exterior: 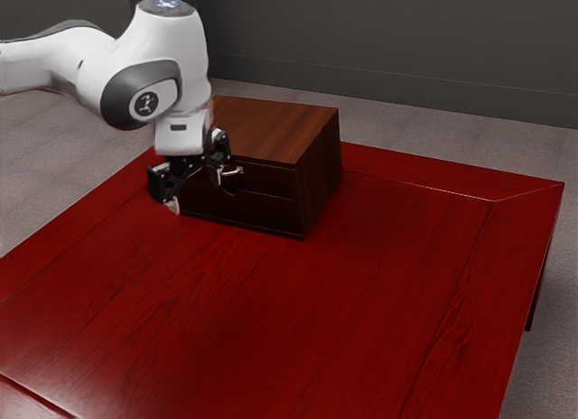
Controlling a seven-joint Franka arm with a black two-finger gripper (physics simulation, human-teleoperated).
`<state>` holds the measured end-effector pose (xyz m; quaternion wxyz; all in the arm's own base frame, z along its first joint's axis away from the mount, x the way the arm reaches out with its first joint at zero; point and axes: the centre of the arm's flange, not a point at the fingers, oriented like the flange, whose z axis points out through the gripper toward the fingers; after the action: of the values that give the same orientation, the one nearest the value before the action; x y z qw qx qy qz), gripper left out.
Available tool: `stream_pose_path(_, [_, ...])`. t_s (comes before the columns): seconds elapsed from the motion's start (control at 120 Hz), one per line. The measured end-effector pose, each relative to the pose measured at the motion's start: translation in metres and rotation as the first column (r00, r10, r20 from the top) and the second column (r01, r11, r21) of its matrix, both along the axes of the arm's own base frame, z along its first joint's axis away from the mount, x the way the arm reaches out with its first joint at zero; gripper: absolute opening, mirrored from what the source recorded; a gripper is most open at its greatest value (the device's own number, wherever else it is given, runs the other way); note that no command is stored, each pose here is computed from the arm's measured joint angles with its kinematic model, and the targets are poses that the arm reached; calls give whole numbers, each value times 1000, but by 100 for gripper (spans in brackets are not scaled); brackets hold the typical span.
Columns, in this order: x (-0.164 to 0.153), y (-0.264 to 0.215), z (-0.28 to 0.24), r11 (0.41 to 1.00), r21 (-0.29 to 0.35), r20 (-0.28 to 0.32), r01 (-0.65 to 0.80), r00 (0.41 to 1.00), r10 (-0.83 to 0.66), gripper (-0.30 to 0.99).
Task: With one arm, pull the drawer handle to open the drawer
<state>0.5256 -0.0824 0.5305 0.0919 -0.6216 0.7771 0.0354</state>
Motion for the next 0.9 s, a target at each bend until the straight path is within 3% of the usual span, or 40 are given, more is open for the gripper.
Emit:
stream_pose_path(0.467, [43, 11, -1, 991, 4, 225, 137, 965, -134, 69])
stream_pose_path(0.9, [70, 49, -49, 988, 5, 362, 155, 921, -146, 69])
